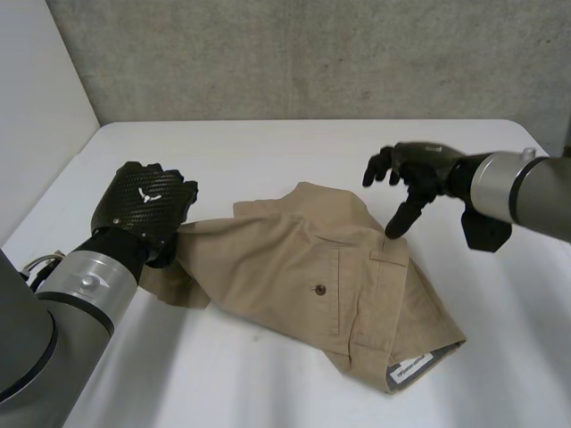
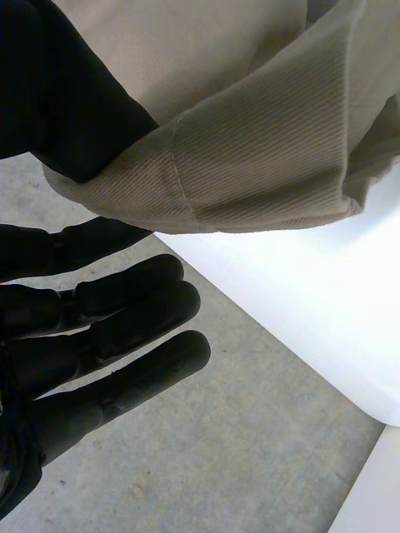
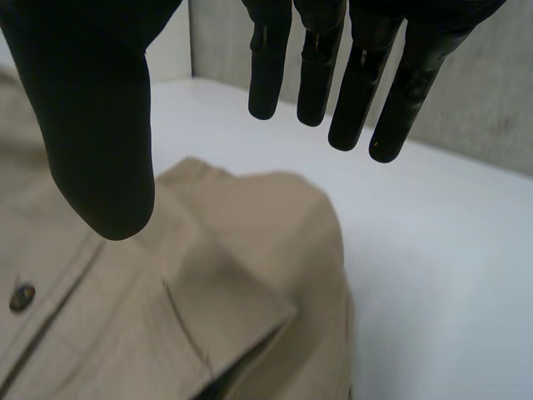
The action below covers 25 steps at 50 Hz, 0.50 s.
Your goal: Fold the shorts.
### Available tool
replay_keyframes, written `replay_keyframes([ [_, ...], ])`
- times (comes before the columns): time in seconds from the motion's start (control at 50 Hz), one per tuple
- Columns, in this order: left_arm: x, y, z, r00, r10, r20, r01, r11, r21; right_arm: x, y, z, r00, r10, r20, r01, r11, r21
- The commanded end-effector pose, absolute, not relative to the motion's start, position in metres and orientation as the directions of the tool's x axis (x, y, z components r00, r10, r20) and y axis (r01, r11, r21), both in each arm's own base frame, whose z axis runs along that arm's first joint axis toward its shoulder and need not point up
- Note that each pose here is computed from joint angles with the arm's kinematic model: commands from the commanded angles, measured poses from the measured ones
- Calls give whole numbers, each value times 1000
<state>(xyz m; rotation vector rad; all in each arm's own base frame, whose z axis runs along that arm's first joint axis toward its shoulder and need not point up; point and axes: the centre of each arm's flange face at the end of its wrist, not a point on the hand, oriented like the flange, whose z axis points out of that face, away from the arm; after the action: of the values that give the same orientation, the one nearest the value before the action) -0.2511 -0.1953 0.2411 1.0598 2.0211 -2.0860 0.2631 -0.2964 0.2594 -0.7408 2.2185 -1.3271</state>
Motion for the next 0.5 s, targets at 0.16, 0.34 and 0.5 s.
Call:
replay_keyframes([
  [0.16, -242, -216, 239, -790, 366, -492, 477, -136, -868, 284, -318, 197, -753, -646, -127, -277, 485, -829],
  [0.34, -269, -286, 268, -832, 236, -502, 413, -340, -845, 297, -367, 311, -768, -632, 103, -140, 9, -990],
  [0.5, -295, -350, 403, -898, -139, -417, 368, -755, -542, 295, -368, 449, -877, -410, 252, 57, -609, -791],
])
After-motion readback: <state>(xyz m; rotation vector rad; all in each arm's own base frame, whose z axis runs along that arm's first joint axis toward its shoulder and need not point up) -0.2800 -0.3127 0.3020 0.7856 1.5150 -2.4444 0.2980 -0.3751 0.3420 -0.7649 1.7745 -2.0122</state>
